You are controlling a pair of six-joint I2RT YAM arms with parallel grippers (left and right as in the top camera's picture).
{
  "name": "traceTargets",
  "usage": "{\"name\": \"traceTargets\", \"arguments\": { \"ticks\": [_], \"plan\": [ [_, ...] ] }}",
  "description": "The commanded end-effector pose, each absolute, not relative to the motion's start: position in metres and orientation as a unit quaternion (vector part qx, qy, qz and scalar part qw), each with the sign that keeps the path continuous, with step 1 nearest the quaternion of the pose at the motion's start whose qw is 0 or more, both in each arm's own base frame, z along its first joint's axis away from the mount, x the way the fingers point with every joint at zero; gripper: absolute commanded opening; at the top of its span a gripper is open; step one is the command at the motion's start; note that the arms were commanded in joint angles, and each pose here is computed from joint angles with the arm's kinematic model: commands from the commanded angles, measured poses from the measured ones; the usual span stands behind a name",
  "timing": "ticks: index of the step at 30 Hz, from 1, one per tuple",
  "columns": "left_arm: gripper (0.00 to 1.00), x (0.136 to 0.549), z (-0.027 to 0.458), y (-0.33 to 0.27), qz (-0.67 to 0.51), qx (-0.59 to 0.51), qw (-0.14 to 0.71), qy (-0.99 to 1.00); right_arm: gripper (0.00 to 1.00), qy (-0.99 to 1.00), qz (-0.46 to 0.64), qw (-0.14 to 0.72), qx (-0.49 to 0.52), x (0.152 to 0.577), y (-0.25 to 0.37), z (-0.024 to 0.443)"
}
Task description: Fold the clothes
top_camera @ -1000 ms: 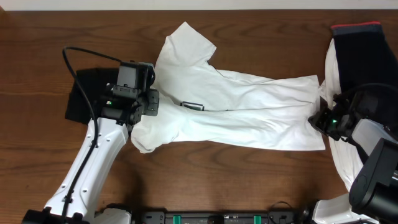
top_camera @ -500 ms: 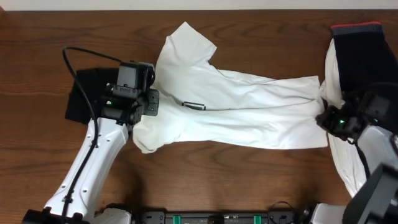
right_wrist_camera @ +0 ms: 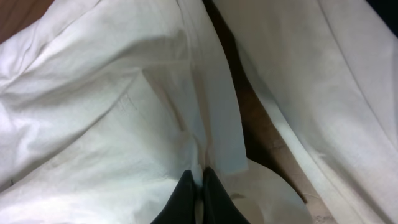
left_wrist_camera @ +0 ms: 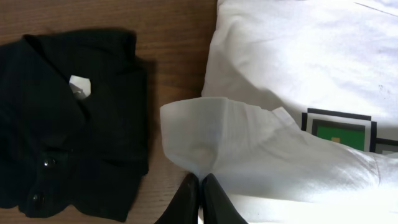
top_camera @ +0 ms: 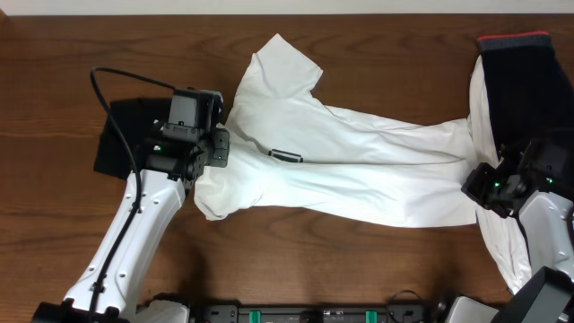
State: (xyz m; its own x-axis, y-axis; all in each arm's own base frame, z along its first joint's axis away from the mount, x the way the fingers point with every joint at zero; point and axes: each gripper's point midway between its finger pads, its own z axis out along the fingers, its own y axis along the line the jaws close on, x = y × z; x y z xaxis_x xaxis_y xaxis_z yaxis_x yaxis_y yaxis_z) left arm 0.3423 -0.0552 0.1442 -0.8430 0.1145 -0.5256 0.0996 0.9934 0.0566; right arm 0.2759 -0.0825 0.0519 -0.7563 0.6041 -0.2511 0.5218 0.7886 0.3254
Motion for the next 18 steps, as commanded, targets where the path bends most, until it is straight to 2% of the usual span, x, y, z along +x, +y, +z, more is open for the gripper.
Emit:
{"name": "traceTargets", "arguments": {
  "ticks": [1, 6, 7, 8, 10, 11, 12, 13, 14, 15, 18],
  "plan": [
    [0.06, 0.347, 0.153, -0.054, 0.019, 0.056, 0.285, 0.957, 0.05, 0.924, 0.132, 0.181, 0.309, 0.280, -0.082, 0.059],
    [0.06, 0.347, 0.152, -0.054, 0.019, 0.056, 0.285, 0.957, 0.26, 0.924, 0.144, 0.177, 0.308, 0.279, -0.077, 0.059],
    [0.06, 0.347, 0.152, -0.054, 0.019, 0.056, 0.285, 0.957, 0.27, 0.924, 0.144, 0.176, 0.308, 0.279, -0.077, 0.059],
    [0.06, 0.347, 0.152, -0.054, 0.019, 0.056, 0.285, 0.957, 0.26, 0.924, 0.144, 0.175, 0.308, 0.278, -0.076, 0.059],
    [0.06, 0.347, 0.153, -0.054, 0.019, 0.056, 0.285, 0.957, 0.13, 0.924, 0.144, 0.173, 0.309, 0.277, -0.076, 0.058],
    [0.06, 0.347, 0.153, -0.054, 0.019, 0.056, 0.285, 0.957, 0.13, 0.924, 0.143, 0.172, 0.309, 0.277, -0.076, 0.058],
    [0.06, 0.347, 0.153, -0.054, 0.019, 0.056, 0.285, 0.957, 0.16, 0.925, 0.139, 0.171, 0.311, 0.276, -0.078, 0.057],
    [0.06, 0.347, 0.152, -0.054, 0.019, 0.056, 0.285, 0.957, 0.27, 0.926, 0.126, 0.167, 0.314, 0.274, -0.081, 0.055],
    [0.07, 0.347, 0.152, -0.054, 0.019, 0.056, 0.285, 0.957, 0.46, 0.928, 0.106, 0.163, 0.319, 0.270, -0.087, 0.053],
    [0.06, 0.347, 0.152, -0.054, 0.019, 0.056, 0.284, 0.957, 0.50, 0.927, 0.088, 0.159, 0.328, 0.267, -0.093, 0.050],
    [0.06, 0.346, 0.152, -0.054, 0.019, 0.056, 0.283, 0.957, 0.48, 0.923, 0.067, 0.158, 0.345, 0.265, -0.101, 0.043]
  ]
}}
